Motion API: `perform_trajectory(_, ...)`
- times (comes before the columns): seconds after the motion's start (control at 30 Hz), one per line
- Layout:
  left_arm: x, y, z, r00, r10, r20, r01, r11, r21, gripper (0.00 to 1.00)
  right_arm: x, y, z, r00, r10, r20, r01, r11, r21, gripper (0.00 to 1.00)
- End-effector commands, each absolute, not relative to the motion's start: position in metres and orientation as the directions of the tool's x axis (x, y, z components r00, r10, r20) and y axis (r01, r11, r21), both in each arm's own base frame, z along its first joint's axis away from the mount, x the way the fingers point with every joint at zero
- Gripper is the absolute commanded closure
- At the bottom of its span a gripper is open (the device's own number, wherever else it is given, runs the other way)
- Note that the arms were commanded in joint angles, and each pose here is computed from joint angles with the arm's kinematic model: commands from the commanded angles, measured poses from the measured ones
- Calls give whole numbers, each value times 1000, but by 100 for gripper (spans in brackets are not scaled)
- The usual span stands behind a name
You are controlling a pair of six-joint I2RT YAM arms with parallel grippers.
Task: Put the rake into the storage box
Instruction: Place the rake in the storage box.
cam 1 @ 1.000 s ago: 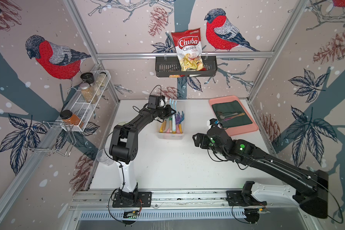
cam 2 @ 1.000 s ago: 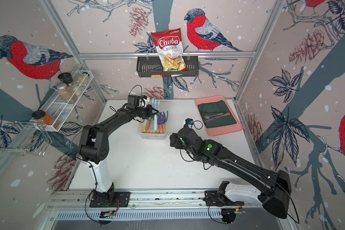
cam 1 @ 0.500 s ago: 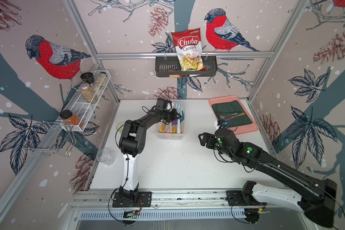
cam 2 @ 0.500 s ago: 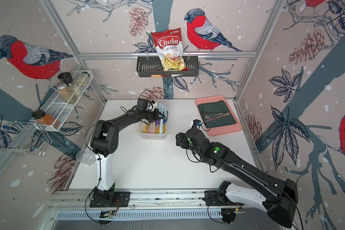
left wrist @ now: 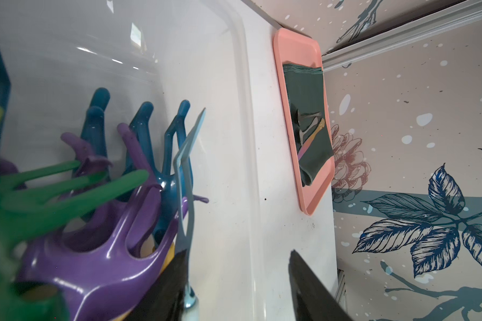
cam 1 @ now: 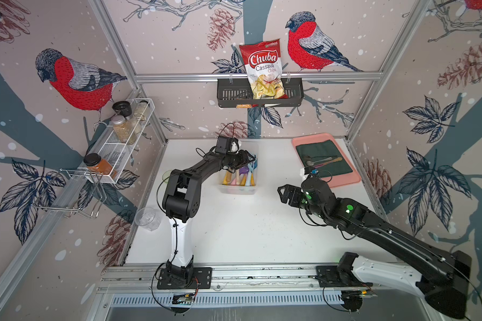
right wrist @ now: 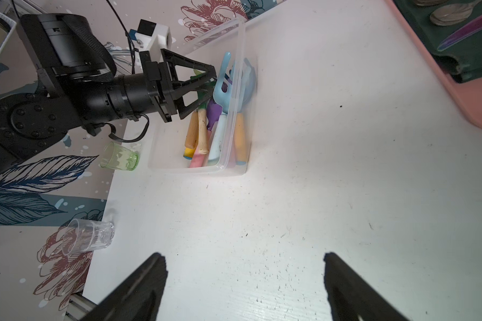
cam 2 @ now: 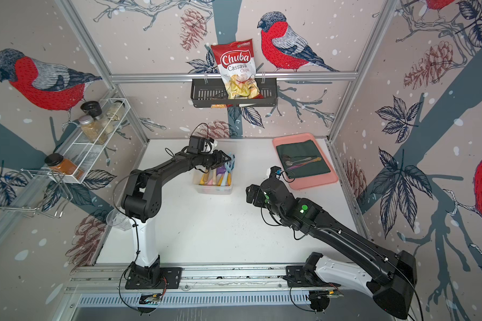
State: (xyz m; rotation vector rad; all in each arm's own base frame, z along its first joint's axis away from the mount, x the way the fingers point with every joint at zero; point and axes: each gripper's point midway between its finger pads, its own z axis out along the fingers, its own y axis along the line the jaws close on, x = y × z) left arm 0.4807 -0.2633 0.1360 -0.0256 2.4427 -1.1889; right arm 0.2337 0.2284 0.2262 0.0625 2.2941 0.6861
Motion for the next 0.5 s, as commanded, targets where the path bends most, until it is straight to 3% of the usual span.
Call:
perform_trajectory(0.0, 479, -254, 156, -884, -215, -414, 185, 654, -733, 38, 234, 226, 228, -726, 231, -648, -161, 858, 487, 9)
perform_trajectory(0.13, 471, -237, 187, -844, -253, -473, 202, 668, -717, 21, 237, 219, 228, -716, 237, -657, -150, 866, 476, 8)
perform_trajectory(0.2, 468, -223, 205, -806, -275, -525, 220, 684, -696, 4, 241, 211, 230, -702, 247, -668, -135, 875, 465, 1)
perform_trajectory(0.47, 453, -118, 230, -612, -364, -702, 109, 840, -531, 3, 274, 141, 226, -584, 346, -734, 54, 919, 391, 0)
